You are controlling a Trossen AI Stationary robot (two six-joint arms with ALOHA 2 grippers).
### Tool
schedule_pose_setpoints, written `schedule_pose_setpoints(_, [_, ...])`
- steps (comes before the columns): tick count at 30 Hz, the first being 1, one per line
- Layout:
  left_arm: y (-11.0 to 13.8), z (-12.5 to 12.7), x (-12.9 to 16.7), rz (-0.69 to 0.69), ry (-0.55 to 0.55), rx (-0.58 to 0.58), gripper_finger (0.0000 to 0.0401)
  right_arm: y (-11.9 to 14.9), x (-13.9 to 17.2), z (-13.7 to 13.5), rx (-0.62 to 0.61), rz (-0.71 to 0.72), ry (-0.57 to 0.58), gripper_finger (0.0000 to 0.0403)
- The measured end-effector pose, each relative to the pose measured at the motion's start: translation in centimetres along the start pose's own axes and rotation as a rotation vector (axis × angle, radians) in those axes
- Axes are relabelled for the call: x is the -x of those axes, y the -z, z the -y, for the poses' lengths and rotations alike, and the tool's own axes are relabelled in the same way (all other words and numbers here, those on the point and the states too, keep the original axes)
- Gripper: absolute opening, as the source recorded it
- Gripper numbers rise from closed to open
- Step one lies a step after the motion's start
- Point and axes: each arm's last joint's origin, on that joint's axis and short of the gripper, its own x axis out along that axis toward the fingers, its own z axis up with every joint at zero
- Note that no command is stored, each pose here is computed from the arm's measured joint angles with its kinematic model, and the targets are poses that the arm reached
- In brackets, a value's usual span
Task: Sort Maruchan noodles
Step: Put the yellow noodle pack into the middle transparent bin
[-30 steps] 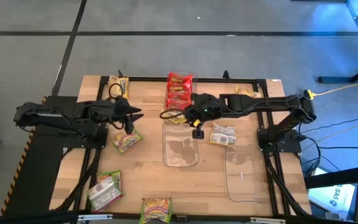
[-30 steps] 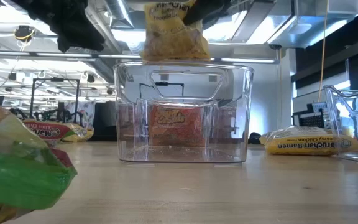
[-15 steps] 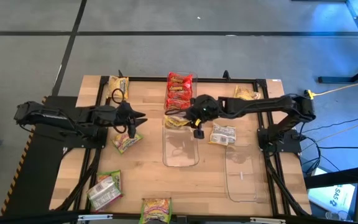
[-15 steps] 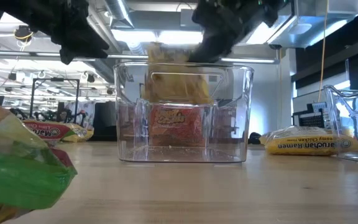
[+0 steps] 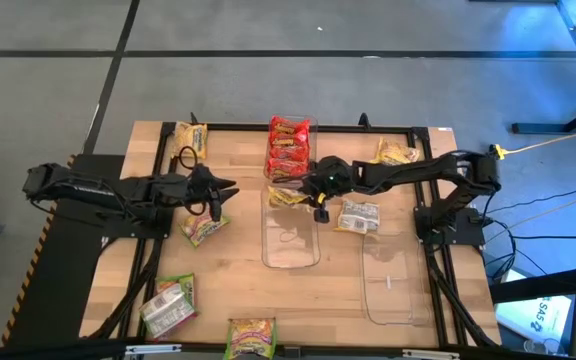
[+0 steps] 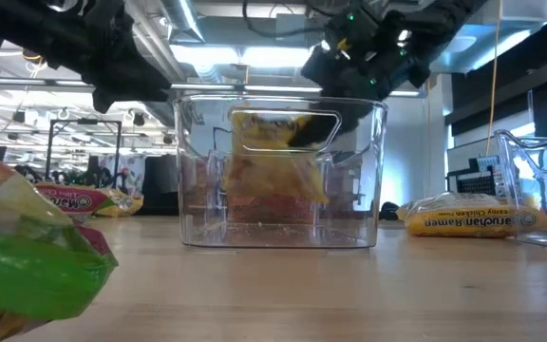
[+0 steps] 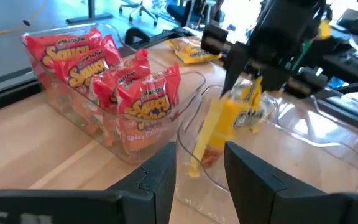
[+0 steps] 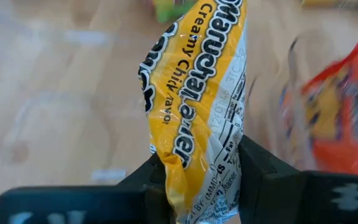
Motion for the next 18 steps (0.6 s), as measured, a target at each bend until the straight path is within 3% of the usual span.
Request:
schedule_pose_setpoints(13, [0.3,-0.1,-0.1,0.021,0.013,0.029,0.0128,1.5,-2.1,0.1,-0.016,-0.048,-0.008,0.0090])
schedule_pose_setpoints(18, [0.3,-0.1,-0.1,0.016,0.021,0.028,0.0128,1.6,-2.1,0.2,-0.019,-0.061,0.027,0.0123])
